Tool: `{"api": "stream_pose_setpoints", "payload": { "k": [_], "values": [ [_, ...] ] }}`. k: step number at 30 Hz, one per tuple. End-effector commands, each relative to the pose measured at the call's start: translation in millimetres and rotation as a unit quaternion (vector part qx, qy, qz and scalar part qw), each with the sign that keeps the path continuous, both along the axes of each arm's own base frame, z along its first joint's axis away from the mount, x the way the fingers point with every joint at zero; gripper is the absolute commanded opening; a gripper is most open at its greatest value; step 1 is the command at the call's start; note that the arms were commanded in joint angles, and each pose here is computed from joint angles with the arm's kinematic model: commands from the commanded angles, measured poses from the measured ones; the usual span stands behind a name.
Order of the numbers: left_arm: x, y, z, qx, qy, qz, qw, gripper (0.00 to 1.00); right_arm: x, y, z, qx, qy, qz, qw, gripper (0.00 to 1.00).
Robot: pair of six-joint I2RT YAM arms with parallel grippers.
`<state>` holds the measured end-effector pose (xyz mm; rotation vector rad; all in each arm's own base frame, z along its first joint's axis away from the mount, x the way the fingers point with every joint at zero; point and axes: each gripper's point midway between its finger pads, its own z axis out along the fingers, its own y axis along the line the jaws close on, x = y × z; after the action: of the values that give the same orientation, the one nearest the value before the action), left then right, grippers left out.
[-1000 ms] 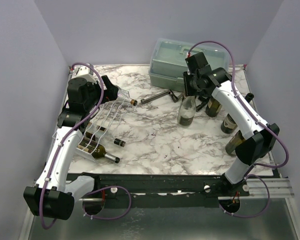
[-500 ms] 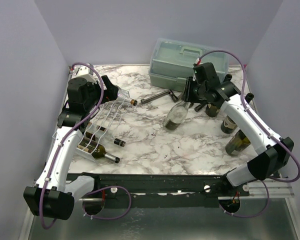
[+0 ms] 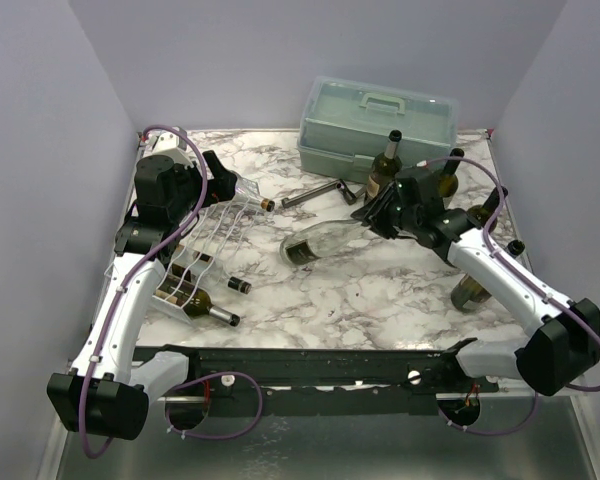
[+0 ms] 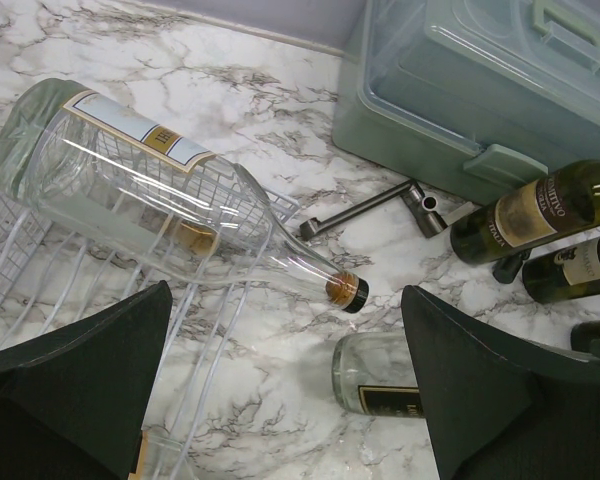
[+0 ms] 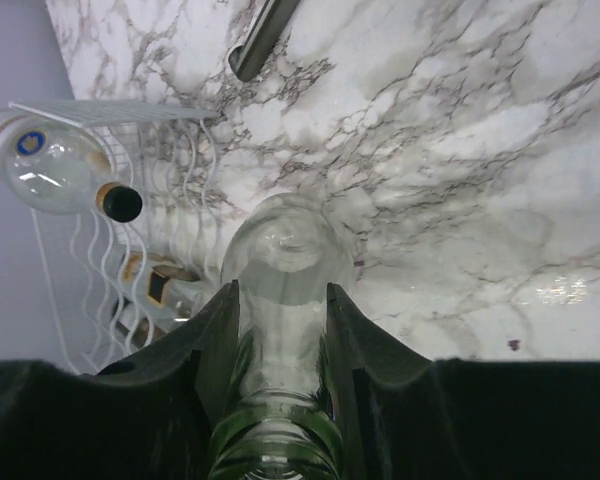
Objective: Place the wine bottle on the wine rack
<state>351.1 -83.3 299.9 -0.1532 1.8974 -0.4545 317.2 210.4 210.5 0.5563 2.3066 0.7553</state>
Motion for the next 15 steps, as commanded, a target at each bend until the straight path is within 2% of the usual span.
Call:
{"api": "stream_pose_setpoints", "payload": {
  "k": [1, 8, 15],
  "values": [
    [-2, -1, 3, -0.005, -0.007, -0.006, 1.000, 0.99, -3, 38, 16, 0.172, 0.018, -0.007, 0.985, 0.00],
    [-2, -1, 4, -0.005, -0.008, -0.006, 1.000, 0.99, -11, 50, 13, 0.273, 0.017, -0.009, 0.962, 0.00],
    [-2, -1, 4, -0.006, -0.008, -0.007, 1.000, 0.99, -15, 50, 6, 0.332, 0.031, -0.033, 0.942, 0.00]
  ]
}}
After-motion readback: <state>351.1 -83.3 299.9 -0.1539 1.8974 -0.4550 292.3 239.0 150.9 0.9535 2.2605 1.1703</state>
